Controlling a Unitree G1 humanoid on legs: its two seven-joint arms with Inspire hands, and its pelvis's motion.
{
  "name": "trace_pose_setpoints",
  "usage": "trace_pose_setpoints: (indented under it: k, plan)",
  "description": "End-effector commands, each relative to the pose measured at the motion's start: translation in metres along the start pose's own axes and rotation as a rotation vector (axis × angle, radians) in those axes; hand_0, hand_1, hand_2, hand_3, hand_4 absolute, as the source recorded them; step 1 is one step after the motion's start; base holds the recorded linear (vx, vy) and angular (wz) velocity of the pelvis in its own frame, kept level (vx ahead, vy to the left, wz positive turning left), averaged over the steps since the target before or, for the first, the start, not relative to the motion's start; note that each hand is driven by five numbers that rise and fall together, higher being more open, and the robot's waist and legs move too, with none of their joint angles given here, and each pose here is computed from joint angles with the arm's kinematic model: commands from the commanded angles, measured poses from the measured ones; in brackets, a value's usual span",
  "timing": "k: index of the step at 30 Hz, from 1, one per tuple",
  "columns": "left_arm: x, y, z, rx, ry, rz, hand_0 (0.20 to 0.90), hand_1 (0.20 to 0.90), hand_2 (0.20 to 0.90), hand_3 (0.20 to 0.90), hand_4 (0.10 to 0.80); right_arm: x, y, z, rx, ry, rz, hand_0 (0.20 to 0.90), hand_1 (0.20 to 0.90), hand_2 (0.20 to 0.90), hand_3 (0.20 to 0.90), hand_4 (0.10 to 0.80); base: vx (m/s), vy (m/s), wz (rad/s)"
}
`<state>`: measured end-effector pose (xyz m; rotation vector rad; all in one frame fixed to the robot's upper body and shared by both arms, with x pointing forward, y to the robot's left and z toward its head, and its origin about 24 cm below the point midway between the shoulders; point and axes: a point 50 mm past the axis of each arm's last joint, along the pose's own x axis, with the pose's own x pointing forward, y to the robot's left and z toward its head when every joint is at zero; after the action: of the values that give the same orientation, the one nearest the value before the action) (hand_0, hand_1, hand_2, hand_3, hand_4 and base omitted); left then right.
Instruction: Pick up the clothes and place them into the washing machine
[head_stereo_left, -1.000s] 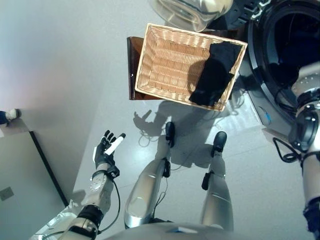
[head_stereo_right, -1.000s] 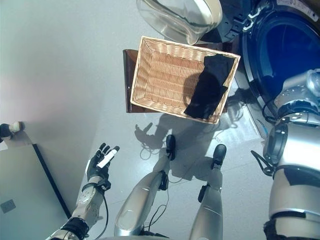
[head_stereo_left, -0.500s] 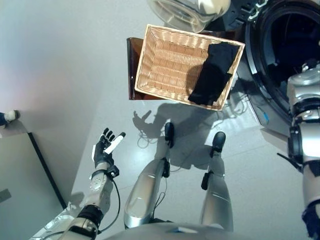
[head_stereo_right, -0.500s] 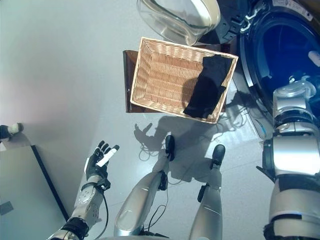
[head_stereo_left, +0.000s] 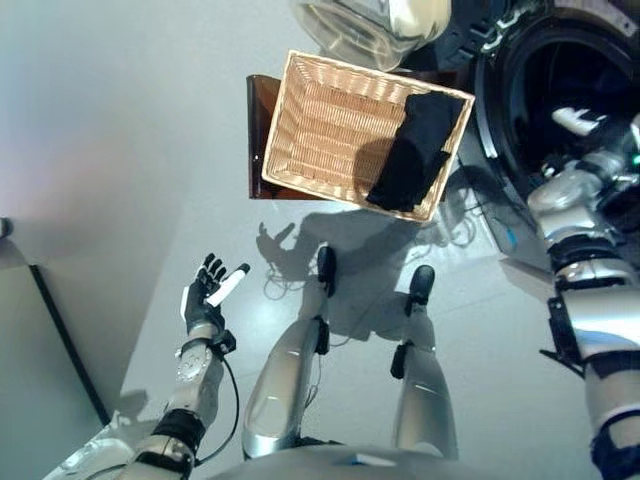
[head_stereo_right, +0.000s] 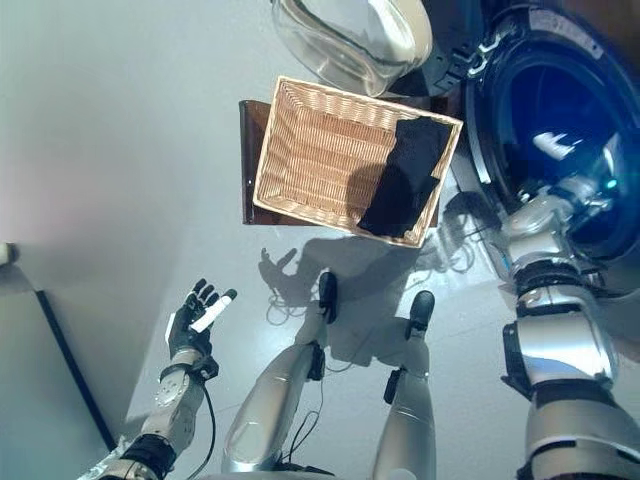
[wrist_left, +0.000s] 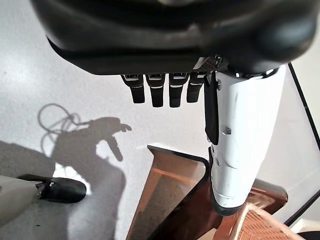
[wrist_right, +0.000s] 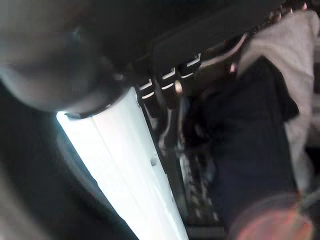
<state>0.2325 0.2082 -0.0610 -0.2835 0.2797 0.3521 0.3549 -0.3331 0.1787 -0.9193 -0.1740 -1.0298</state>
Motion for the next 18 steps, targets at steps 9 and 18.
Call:
trace_pose_setpoints:
  k: [9, 18]
  plan:
    - [-0.004, 0.042, -0.001, 0.116, -0.005, 0.097, 0.900, 0.900, 0.900, 0.900, 0.800, 0.008, -0.010, 0.033, -0.429, -0.570, 0.147, 0.900, 0.900, 0.900, 0.900, 0.800, 0.000, 0.000, 0.00]
    - [-0.003, 0.043, -0.003, 0.130, 0.015, 0.106, 0.900, 0.900, 0.900, 0.900, 0.800, -0.012, 0.016, 0.063, -0.680, -0.852, 0.277, 0.900, 0.900, 0.900, 0.900, 0.800, -0.001, -0.008, 0.00]
